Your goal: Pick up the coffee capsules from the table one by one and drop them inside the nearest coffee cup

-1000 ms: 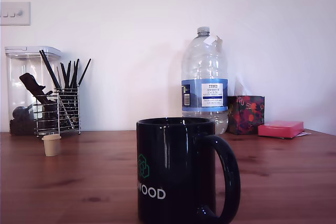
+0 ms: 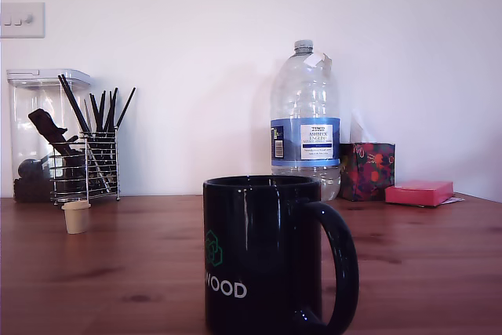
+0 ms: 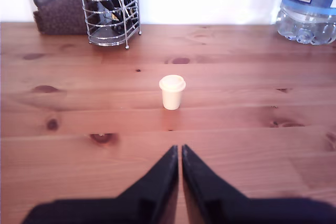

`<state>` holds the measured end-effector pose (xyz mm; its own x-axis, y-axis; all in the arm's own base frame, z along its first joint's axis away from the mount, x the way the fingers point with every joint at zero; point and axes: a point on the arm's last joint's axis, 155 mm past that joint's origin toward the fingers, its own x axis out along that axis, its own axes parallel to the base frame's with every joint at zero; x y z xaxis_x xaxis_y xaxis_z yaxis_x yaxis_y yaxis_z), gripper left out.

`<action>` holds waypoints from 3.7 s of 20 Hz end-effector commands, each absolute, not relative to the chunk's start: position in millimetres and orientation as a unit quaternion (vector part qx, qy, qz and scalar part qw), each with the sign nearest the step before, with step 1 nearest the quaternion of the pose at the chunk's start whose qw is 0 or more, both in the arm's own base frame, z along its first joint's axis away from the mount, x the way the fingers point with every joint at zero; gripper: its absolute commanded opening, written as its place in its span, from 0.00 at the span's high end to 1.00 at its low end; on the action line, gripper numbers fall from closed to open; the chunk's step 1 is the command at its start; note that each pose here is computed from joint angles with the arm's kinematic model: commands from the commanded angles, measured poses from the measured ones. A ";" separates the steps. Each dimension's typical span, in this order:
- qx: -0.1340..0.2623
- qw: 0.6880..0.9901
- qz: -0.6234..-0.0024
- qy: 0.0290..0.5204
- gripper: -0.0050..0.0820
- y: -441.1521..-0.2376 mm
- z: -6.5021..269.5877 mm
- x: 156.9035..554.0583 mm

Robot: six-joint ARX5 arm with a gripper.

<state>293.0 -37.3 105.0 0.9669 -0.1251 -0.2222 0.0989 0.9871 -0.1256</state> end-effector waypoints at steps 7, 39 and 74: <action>-0.048 0.992 -0.063 0.100 0.30 -40.4 100.9 305.0; -0.011 0.981 -0.117 0.157 0.30 -61.6 18.4 478.7; -0.004 0.944 -0.288 0.162 0.80 -148.1 139.2 411.5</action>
<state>419.7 -145.5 144.3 0.7949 -0.5358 -0.2847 0.5311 0.8413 -0.1003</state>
